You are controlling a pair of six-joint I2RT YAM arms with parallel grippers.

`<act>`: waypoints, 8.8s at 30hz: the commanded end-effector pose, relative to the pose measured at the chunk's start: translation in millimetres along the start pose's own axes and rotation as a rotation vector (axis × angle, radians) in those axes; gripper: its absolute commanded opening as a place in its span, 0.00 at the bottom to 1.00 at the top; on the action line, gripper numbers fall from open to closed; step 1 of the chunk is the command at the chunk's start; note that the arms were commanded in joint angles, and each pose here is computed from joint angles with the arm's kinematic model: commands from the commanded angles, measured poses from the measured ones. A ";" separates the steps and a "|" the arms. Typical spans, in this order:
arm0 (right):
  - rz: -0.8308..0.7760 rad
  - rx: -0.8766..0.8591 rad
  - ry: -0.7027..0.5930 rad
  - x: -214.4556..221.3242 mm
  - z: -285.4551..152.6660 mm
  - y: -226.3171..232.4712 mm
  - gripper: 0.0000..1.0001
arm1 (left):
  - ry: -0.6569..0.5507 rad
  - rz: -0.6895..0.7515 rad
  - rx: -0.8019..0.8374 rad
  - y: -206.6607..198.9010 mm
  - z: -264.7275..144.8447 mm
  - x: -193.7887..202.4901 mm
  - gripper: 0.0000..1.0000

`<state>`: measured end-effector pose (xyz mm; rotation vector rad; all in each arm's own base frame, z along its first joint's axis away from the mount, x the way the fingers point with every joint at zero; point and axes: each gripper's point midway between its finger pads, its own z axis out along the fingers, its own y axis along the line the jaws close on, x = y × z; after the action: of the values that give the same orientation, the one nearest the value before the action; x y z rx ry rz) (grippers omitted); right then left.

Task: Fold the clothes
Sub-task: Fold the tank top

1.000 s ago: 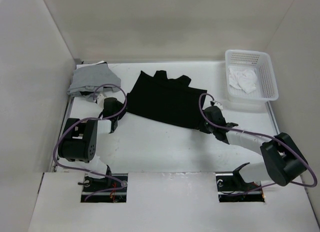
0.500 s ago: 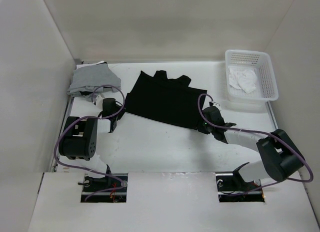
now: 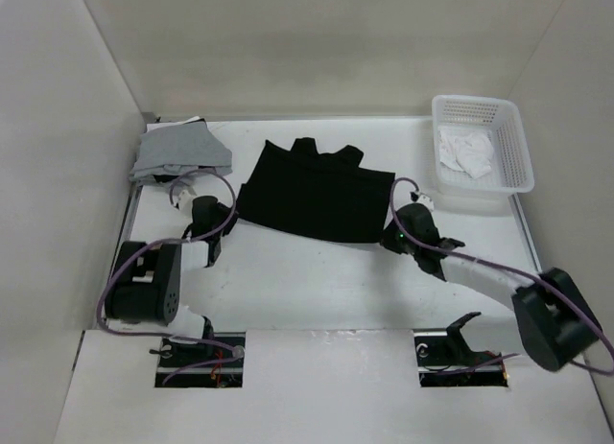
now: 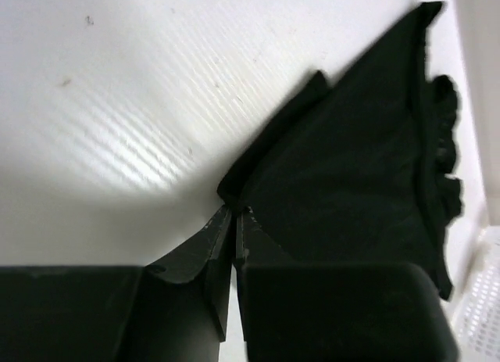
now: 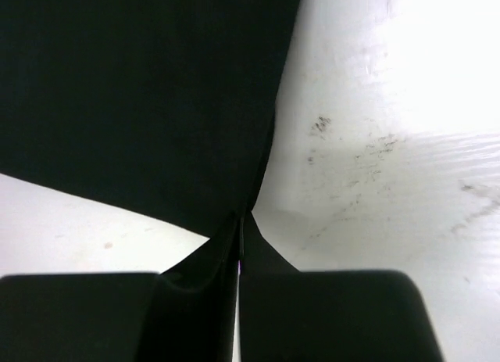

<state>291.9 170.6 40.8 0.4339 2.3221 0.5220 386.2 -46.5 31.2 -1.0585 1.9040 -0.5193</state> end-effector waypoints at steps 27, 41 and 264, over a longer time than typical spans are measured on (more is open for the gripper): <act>-0.177 -0.402 -0.277 -88.8 -231.3 115.6 0.02 | -0.309 0.054 0.452 -139.4 -246.9 -117.8 0.02; 0.030 -0.167 -0.094 -191.9 32.2 76.0 0.00 | -0.148 0.021 0.215 -139.9 -21.0 -82.2 0.02; -0.147 -0.357 -0.075 20.7 -97.2 102.3 0.58 | 0.323 0.028 0.203 -72.5 -0.1 144.3 0.02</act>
<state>223.1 239.7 123.5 0.0768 2.1833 0.7506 373.1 -213.9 24.9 -0.9276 2.0337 -0.9847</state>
